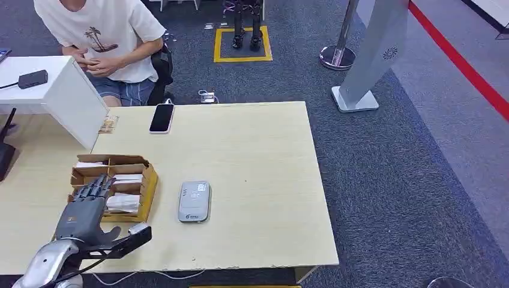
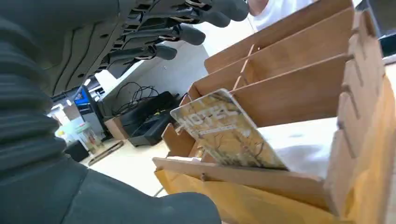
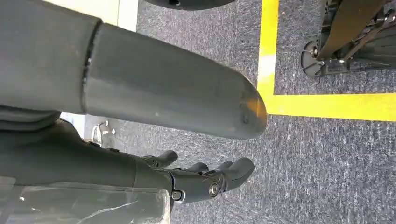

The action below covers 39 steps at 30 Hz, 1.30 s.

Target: Pass the card to the sensor for recognition and then transmit it.

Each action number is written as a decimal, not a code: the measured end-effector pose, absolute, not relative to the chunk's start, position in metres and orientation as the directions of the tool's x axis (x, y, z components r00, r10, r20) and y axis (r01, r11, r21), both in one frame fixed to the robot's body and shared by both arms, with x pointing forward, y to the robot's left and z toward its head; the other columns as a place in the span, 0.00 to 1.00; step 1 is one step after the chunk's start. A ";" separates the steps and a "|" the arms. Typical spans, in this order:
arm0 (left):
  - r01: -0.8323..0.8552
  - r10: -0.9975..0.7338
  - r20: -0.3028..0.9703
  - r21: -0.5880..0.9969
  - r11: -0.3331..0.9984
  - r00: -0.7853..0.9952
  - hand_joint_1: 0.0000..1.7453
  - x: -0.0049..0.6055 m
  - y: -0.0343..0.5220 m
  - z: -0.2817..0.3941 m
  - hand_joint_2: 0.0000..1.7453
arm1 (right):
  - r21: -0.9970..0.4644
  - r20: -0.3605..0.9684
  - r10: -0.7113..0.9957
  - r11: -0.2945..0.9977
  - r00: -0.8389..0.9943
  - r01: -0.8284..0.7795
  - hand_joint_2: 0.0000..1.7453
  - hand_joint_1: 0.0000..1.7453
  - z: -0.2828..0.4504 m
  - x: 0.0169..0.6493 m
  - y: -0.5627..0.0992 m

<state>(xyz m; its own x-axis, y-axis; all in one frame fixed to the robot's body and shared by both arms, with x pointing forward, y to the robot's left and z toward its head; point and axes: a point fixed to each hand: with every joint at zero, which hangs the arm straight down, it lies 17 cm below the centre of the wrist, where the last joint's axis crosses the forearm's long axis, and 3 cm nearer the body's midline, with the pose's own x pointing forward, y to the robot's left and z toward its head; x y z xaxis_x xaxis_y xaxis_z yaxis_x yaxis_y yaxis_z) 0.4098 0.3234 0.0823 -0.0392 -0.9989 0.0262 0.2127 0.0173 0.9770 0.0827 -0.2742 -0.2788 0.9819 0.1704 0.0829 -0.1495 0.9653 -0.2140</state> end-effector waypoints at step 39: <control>0.270 -0.997 0.061 0.962 0.048 -0.041 1.00 0.410 0.336 0.081 1.00 | -0.215 0.082 0.163 0.966 0.983 -0.142 0.00 0.00 -0.279 0.082 -0.275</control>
